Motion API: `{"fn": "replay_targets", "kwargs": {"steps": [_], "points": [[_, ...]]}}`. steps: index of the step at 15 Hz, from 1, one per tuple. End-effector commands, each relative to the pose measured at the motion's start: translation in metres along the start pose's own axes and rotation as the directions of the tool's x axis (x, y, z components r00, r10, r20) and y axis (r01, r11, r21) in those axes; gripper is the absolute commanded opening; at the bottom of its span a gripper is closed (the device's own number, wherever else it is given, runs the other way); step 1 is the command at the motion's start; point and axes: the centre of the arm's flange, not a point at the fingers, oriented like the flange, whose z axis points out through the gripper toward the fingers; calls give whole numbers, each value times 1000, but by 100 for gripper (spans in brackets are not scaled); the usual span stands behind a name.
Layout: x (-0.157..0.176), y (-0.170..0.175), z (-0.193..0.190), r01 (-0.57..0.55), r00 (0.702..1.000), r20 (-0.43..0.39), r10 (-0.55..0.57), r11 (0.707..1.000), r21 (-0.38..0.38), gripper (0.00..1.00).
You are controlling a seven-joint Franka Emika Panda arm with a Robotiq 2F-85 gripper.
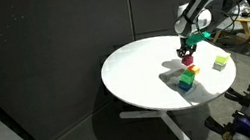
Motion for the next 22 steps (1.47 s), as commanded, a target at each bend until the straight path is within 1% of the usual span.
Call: {"fn": "replay_targets", "kwargs": {"steps": [1,22], "points": [[4,-3,-3,-14,1000,9,14,1000,-3,28],[-5,-8,-1,-7,1000,29,7,1000,7,28]]}}
